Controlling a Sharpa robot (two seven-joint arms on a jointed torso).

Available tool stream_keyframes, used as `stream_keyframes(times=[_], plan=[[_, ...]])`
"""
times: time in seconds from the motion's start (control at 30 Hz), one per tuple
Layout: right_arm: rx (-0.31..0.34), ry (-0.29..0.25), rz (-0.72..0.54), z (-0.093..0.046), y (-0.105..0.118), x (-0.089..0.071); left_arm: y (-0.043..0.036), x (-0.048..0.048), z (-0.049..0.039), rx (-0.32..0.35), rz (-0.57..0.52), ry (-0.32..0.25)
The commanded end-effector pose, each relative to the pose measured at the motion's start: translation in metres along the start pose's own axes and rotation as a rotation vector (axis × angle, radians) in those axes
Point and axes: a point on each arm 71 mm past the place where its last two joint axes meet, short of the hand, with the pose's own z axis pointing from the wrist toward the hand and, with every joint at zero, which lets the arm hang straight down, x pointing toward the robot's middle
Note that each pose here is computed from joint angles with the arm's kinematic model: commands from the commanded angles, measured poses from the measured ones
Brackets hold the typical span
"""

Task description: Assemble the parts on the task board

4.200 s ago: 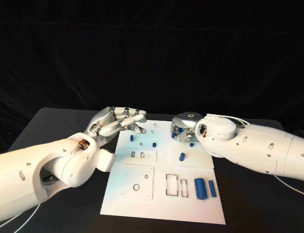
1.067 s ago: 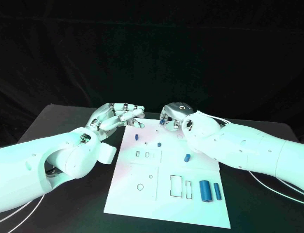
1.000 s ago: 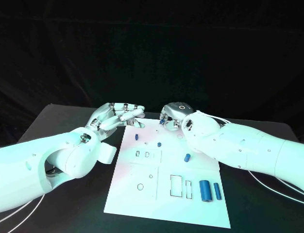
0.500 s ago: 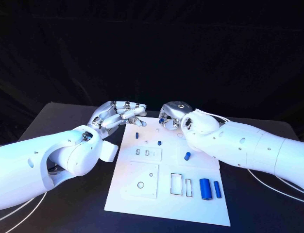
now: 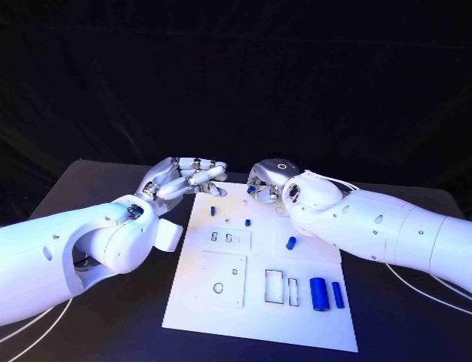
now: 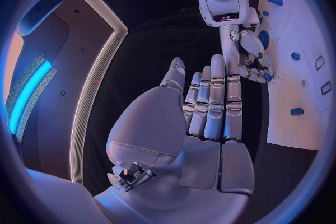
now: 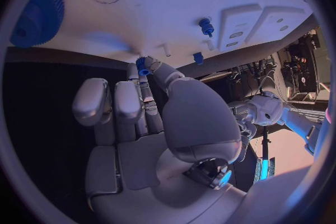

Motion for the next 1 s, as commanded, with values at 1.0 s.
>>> stream_keyframes(times=[1.0], plan=[[-0.002, 0.033, -0.002, 0.0053, 0.0007, 0.0039, -0.0017, 0.0019, 0.0005, 0.006, -0.009, 0.018]])
